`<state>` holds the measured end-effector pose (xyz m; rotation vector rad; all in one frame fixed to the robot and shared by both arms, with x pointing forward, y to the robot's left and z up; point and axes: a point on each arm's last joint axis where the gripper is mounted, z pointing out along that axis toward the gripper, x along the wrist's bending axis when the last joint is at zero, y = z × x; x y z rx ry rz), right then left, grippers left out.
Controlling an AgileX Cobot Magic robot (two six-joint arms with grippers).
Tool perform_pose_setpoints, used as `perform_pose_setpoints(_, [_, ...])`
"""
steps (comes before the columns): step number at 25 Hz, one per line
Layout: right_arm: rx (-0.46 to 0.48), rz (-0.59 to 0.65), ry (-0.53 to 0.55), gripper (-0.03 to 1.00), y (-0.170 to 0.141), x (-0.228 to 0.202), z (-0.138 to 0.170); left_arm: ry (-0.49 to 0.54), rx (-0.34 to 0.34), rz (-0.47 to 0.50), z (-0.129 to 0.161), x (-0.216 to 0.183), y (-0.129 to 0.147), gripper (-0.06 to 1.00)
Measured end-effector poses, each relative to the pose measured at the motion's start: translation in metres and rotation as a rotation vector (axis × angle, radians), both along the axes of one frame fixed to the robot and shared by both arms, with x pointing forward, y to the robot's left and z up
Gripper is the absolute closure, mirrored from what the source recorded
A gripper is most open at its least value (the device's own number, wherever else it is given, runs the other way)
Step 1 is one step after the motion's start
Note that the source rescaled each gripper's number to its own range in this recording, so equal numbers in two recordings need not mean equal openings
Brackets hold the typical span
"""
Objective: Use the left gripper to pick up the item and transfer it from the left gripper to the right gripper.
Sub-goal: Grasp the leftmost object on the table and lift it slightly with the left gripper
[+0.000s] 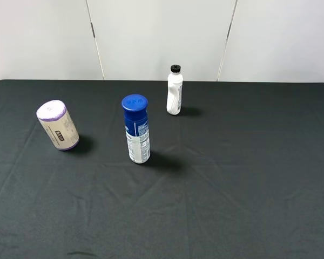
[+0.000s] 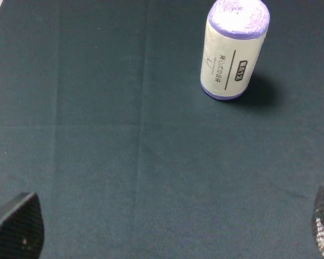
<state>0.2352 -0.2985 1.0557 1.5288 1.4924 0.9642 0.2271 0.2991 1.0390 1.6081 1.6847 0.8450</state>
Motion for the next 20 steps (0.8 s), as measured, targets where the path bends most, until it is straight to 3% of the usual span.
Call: perform_pose_setpoints(20, [0.0,0.0,0.0,-0.03,0.0,0.0,0.0,0.0,0.0,0.0,0.0,0.0,0.0,-0.06])
